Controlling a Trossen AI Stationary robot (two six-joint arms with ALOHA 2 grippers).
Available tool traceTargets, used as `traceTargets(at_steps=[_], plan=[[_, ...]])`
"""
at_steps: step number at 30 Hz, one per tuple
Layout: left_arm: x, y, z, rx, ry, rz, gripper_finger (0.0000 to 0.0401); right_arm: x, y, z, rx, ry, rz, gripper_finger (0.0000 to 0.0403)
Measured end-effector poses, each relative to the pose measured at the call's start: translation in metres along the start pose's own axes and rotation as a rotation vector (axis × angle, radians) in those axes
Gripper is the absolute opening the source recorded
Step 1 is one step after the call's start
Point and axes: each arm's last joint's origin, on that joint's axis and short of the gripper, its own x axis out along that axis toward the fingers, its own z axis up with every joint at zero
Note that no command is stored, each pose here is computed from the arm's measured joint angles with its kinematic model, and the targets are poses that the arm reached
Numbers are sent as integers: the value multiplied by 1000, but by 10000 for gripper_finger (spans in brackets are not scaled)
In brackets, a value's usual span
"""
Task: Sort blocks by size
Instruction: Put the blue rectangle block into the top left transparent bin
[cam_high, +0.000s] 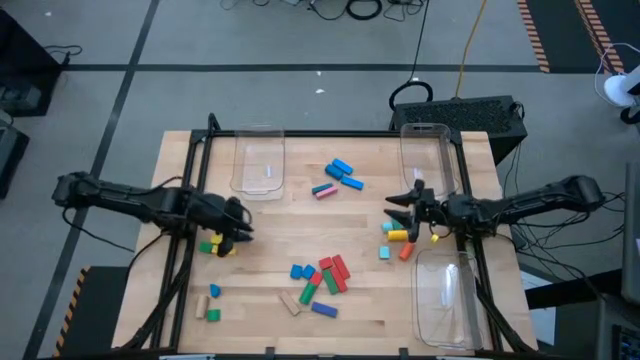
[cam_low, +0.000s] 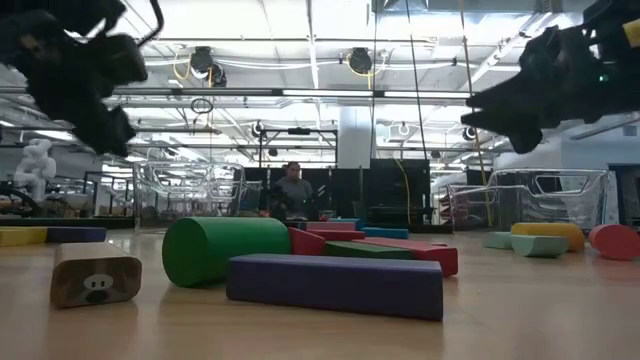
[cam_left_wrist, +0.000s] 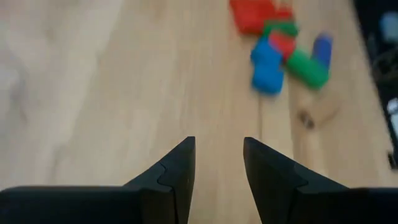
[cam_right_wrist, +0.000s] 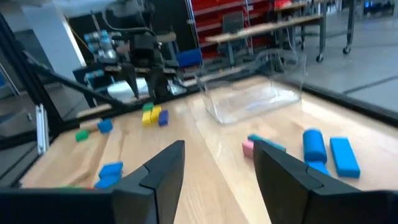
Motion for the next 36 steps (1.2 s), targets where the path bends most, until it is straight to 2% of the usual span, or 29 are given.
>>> traceTargets(at_steps=[5,12,17,22,26,30,36], plan=[[19,-3,-8,-11,238,67,137,5,-1,-8,-15,60,-19,177],[35,-3,-6,93,313,190,137,9,-1,-13,-43,86,-25,176],[44,1,-11,95,385,249,137,11,-2,-18,-54,116,-34,176],[51,3,-12,104,401,291,163,12,-2,-19,-59,129,-38,176],[51,5,-12,118,388,349,209,12,-2,-20,-61,130,-38,176],[51,4,-10,119,389,351,250,12,-2,-20,-65,132,-36,176],[47,-6,12,123,334,322,262,12,-2,-20,-83,133,-31,176]])
